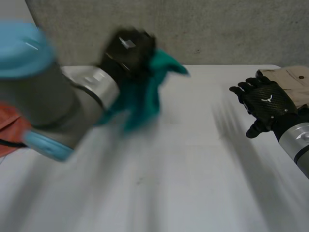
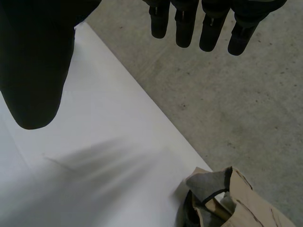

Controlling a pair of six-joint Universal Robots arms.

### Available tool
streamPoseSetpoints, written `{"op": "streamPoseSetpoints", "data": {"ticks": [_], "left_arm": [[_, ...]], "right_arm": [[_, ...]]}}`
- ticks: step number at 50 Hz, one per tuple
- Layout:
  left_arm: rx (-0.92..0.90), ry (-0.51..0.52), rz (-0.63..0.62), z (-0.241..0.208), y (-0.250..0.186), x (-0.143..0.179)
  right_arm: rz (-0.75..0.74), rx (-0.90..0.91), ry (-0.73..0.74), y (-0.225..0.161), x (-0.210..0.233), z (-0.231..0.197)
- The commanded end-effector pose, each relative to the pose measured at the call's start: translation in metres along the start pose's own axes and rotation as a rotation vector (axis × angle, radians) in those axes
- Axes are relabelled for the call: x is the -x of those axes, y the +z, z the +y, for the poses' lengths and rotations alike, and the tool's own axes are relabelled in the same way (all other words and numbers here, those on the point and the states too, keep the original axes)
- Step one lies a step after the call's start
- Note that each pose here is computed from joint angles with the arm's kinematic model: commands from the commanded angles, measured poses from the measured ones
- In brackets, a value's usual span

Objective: Fold the laundry.

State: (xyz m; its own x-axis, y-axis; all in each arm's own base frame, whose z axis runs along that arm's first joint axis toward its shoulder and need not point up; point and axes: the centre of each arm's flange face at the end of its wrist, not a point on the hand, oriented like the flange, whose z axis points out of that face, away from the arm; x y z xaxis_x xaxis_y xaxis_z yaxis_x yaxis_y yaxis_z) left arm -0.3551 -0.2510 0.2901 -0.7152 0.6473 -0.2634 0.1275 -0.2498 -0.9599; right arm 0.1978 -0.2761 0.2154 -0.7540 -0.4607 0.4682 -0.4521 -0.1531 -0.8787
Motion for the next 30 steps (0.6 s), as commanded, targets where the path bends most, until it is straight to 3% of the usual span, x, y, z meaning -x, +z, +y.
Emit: {"op": "streamPoseSetpoints", "data": {"ticks": [1, 4, 10, 15, 21, 26, 30], "left_arm": [[0.241, -0.025, 0.193, 0.071, -0.005, -0.079], [0.231, -0.036, 0.216, 0.054, -0.012, -0.087], [0.033, -0.022, 0.084, -0.021, -0.019, -0.035], [0.005, -0.001, 0.031, -0.032, -0.03, -0.015], [0.06, 0.008, -0.035, -0.018, -0.041, 0.011], [0.159, 0.044, -0.109, 0.017, -0.043, 0.042], [0.239, 0.103, -0.117, 0.052, -0.035, 0.055]], "right_arm": [[0.002, 0.007, 0.022, 0.001, 0.0, 0.002], [0.001, 0.008, 0.022, 0.003, -0.001, 0.002], [-0.001, 0.002, 0.02, 0.005, -0.002, 0.0], [-0.005, 0.01, 0.036, 0.004, -0.001, -0.001], [-0.067, 0.079, 0.144, -0.003, 0.008, -0.007], [-0.17, 0.194, 0.302, -0.016, 0.024, -0.022], [-0.221, 0.251, 0.343, -0.024, 0.041, -0.026]]}}
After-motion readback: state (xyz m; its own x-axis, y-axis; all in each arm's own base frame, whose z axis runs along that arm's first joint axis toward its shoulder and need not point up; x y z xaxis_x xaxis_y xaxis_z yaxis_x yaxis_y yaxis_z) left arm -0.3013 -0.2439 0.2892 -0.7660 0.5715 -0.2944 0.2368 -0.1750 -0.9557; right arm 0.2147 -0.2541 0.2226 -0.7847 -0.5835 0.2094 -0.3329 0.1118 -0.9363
